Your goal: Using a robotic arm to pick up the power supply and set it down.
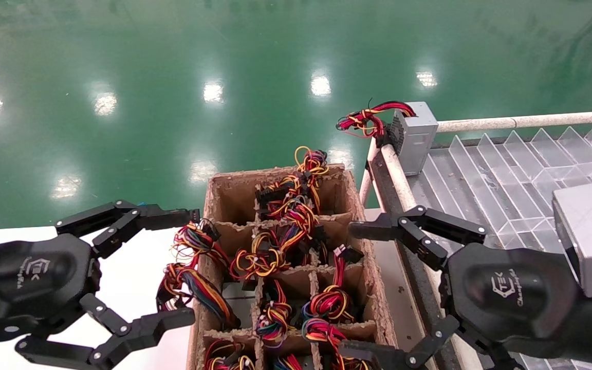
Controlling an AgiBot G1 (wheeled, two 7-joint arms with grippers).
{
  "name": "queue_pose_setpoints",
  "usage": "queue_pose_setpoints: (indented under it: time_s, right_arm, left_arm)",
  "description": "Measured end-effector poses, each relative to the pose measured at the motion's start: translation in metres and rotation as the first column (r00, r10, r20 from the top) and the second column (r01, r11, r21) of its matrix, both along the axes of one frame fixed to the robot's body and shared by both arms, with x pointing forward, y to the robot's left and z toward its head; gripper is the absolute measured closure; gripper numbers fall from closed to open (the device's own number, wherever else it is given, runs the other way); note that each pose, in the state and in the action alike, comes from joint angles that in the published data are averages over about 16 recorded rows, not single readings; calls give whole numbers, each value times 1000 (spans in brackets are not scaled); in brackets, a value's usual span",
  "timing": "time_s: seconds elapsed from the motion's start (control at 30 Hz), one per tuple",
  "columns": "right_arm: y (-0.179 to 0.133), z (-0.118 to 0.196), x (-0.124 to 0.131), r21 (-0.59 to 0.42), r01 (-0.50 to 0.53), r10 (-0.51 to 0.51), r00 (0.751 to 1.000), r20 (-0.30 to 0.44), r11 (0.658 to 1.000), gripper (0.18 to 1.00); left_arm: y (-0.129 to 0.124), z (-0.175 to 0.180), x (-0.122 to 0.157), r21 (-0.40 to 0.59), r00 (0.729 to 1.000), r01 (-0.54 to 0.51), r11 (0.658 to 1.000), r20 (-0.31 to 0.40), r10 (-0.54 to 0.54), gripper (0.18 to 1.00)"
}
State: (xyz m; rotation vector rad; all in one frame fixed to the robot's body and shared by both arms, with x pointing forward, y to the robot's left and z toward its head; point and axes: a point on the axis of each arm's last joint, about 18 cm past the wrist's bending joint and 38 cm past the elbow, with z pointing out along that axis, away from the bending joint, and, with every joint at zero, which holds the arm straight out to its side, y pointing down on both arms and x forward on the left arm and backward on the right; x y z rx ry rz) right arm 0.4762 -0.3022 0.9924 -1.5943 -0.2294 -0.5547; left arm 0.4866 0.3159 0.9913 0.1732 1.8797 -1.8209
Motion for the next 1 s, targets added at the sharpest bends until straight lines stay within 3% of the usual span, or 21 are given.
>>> queue_pose_setpoints:
  time_s: [1.0]
  right_arm:
    - [0,0,0,1,1,-1,1000,0,1000,179]
  left_arm:
    - [0,0,0,0,1000,0,1000,0,0,184]
